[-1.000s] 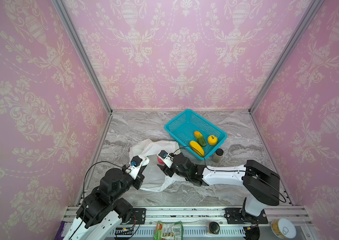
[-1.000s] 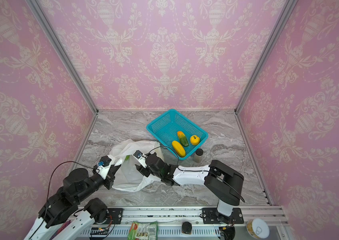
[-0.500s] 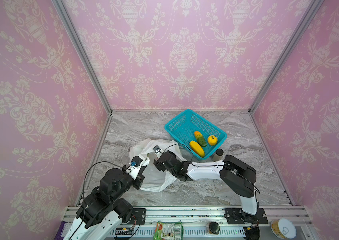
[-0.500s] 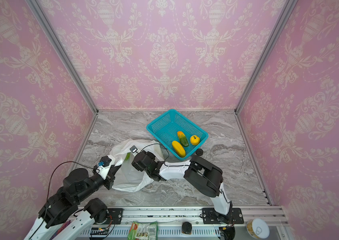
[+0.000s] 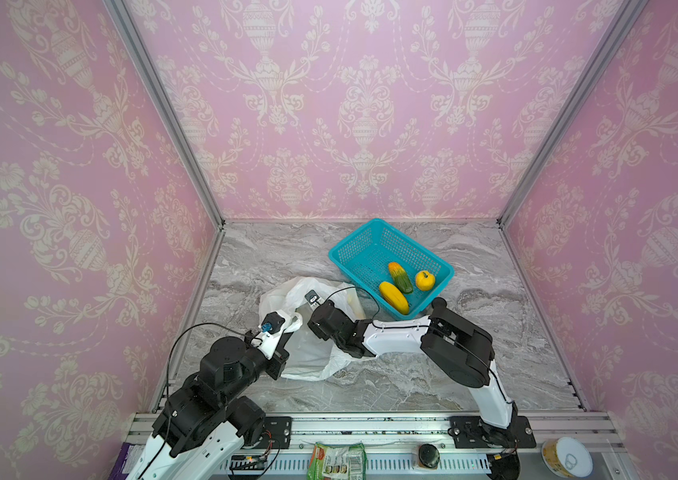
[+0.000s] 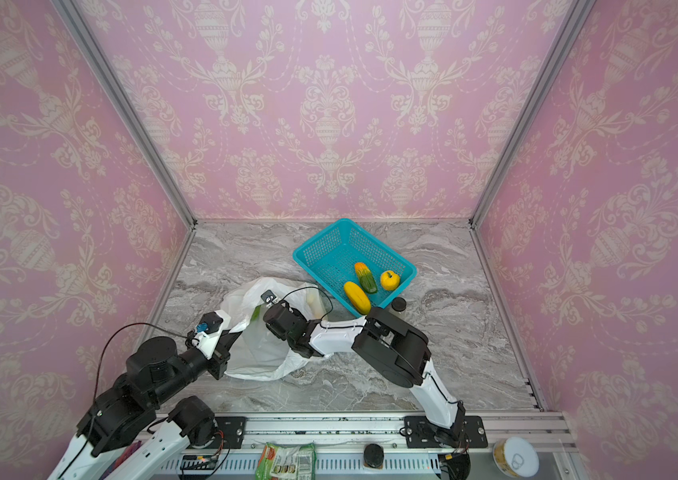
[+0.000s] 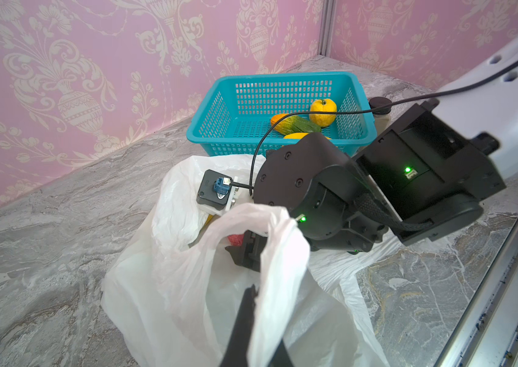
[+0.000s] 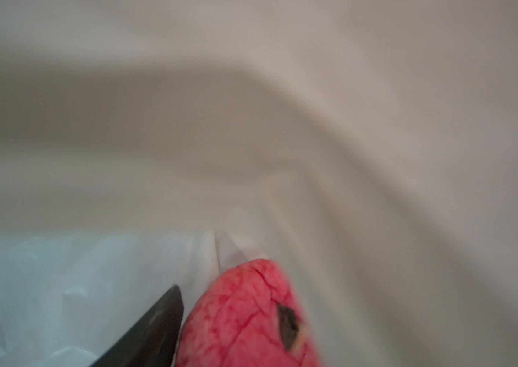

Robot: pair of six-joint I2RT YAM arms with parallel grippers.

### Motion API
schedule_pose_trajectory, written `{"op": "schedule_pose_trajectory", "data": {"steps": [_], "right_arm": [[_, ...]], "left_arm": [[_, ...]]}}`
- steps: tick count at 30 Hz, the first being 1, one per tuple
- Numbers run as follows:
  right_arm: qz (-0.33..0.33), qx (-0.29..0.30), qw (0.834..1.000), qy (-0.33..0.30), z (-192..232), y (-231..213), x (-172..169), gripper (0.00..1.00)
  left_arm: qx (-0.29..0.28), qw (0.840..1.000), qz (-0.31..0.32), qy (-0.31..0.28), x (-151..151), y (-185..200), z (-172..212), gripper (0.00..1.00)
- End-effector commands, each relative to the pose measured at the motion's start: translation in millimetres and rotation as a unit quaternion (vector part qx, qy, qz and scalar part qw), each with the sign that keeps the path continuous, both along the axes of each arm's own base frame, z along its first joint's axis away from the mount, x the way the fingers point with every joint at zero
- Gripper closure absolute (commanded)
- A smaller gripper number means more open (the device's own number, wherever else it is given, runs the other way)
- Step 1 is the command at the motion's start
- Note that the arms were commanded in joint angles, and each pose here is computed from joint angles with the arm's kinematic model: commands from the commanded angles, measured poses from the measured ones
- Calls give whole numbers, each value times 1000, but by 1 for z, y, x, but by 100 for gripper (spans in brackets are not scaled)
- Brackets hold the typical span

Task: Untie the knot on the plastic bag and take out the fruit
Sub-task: 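Reach the right gripper back into the bag toward the pink fruit, then grasp the pink fruit with the right gripper and lift it out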

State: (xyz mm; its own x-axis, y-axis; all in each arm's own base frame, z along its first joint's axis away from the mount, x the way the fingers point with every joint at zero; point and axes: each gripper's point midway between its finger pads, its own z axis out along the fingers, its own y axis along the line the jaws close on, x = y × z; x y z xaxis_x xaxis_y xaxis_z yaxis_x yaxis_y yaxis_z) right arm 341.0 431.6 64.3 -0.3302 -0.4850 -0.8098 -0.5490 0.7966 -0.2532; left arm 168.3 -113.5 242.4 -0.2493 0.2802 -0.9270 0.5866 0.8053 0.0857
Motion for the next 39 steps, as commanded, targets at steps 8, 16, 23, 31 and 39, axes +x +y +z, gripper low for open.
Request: {"op": "schedule_pose_trajectory", "data": {"steps": [8, 16, 23, 31, 39], "right_arm": [[18, 74, 997, -22, 33, -12, -15, 46], [91, 175, 979, -57, 105, -23, -60, 54], [106, 296, 941, -128, 164, -71, -90, 56], [70, 350, 917, -178, 198, -123, -96, 61], [-114, 335, 918, -179, 192, -211, -41, 67]], "left_arm": [[-7, 1000, -2, -16, -3, 2, 10, 100], [-7, 1000, -2, -16, -3, 2, 10, 100], [-9, 1000, -6, -18, -4, 1, 11, 100], [-10, 1000, -6, -19, -5, 2, 12, 100], [-9, 1000, -3, -19, -4, 2, 11, 100]]}}
